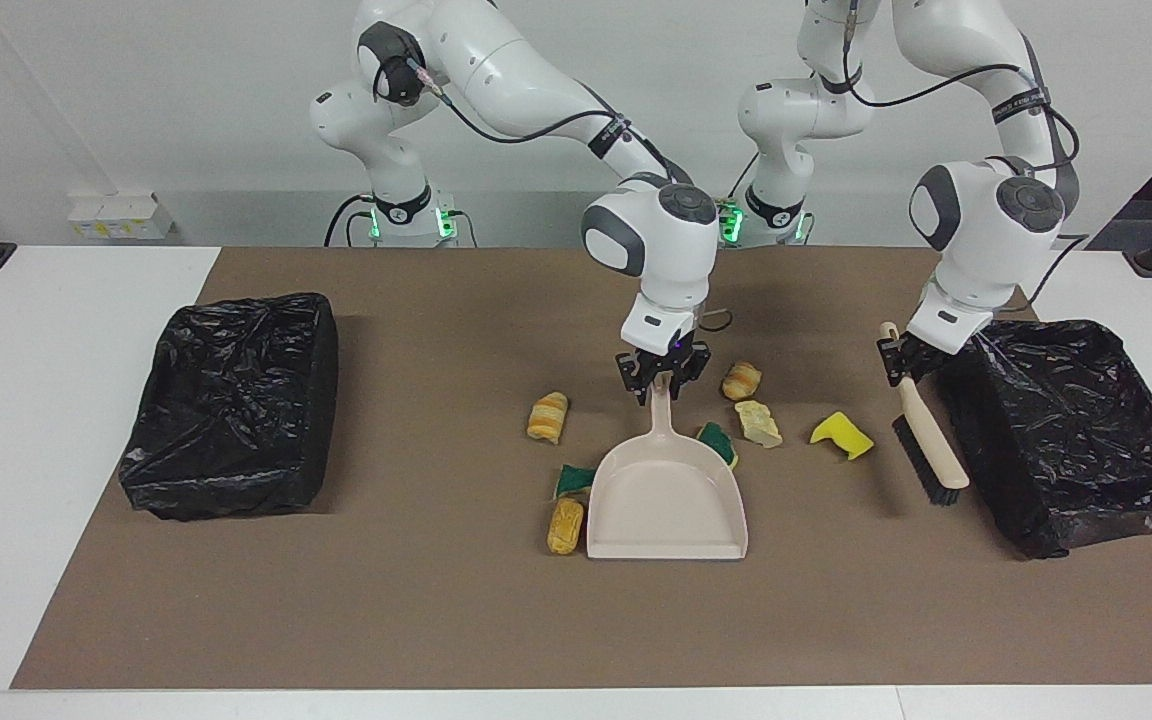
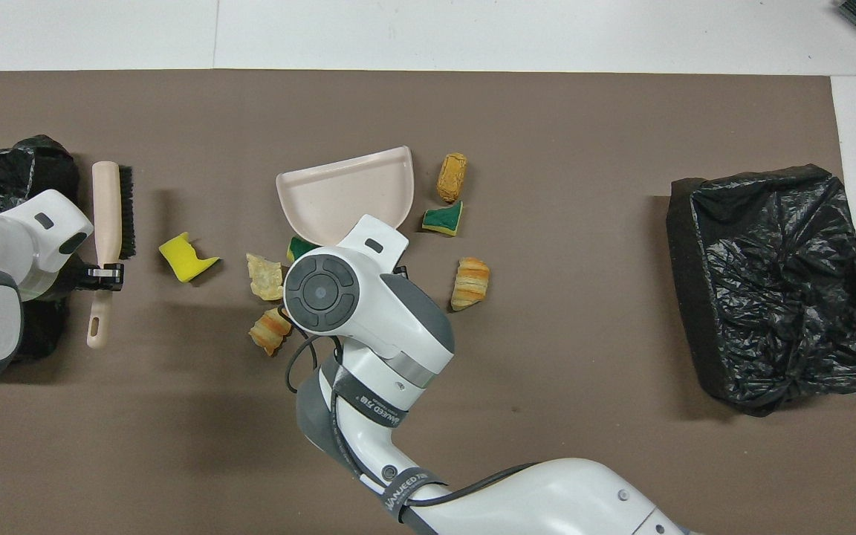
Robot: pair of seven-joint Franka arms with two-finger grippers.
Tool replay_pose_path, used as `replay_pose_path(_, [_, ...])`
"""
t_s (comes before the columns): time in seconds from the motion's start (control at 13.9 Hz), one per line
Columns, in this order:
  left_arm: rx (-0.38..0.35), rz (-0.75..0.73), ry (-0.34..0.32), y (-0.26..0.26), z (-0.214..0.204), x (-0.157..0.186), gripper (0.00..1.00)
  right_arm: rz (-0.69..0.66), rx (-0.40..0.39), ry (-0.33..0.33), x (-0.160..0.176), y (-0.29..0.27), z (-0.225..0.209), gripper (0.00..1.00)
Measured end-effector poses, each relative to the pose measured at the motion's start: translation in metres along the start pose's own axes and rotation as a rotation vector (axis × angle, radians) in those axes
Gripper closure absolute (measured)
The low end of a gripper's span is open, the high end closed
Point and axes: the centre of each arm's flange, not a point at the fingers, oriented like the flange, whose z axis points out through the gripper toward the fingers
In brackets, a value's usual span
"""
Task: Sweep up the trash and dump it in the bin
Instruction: 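Set the dustpan with the right gripper beside the trash, opening facing it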
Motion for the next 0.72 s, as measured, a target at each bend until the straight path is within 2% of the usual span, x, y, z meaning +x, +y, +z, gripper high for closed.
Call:
replay_pose_path(0.14, [-0.001,-0.001,-0.030,0.000,0.003,-0.003,0.74,-0.007,0.000,0.007,0.004,0.006,-0.006,0.67])
replay_pose_path(0.51, [-0.002,0.001,-0.068,0.001,0.012,-0.008,0.74,-0.221,-0.017,0.007,0.026,0.059,-0.040,0.67])
replay_pose_path(0.72, [-0.003,0.011,-0.108,0.006,0.015,-0.013,0.74,-0.417,-0.043,-0.066,0.035,0.117,-0.068,0.67])
